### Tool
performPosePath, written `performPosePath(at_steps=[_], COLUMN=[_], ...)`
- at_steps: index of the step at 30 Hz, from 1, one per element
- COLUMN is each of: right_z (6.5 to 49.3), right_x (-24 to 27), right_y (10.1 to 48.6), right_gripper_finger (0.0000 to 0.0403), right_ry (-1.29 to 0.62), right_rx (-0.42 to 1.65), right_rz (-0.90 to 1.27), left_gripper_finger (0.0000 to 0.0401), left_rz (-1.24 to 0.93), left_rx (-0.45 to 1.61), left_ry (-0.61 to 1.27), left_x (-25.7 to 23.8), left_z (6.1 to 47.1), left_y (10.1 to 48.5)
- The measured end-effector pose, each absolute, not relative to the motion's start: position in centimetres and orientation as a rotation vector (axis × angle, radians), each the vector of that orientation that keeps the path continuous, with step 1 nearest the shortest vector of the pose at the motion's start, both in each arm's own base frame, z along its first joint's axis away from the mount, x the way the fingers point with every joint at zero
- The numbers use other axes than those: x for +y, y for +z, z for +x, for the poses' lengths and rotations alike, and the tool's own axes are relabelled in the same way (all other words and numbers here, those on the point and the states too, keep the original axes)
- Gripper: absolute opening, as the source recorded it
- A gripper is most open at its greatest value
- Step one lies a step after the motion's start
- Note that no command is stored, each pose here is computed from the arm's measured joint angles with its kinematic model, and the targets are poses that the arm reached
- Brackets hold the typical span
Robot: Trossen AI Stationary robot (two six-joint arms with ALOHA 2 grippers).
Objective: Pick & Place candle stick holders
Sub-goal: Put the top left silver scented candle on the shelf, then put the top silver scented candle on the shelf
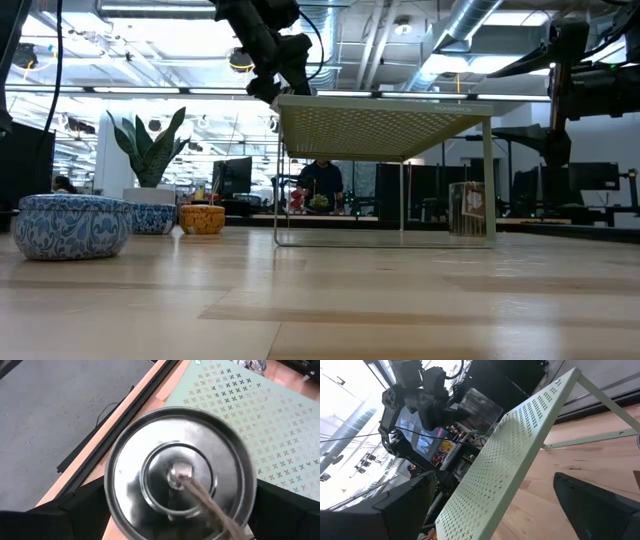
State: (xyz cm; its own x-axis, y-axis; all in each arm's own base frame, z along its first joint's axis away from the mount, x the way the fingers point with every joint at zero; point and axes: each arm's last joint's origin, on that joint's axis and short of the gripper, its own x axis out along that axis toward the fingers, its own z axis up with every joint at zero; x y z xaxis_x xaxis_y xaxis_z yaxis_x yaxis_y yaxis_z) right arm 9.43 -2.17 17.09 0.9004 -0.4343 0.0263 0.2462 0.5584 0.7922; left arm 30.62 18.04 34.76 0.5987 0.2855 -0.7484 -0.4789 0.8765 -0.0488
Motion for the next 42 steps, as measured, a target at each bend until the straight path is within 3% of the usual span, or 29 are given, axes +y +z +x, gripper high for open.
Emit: performPosePath(at_steps=[31,42], right_z=[9.4,9.4], right_x=[-2.2,-2.2], right_y=[17.1,17.3], right_gripper_finger=[0.0395,0.0395], right_ry=[-0.406,-0.393], right_rx=[-0.23,-0.258], right_rz=[0.893,0.895], left_gripper_finger=[0.037,0.037], left_rz=[-0.218,-0.18], left_rx=[0.714,0.66], left_ry=[0.406,0.475], left_x=[18.4,17.5], left_z=[31.4,28.8], left_y=[34.6,37.5])
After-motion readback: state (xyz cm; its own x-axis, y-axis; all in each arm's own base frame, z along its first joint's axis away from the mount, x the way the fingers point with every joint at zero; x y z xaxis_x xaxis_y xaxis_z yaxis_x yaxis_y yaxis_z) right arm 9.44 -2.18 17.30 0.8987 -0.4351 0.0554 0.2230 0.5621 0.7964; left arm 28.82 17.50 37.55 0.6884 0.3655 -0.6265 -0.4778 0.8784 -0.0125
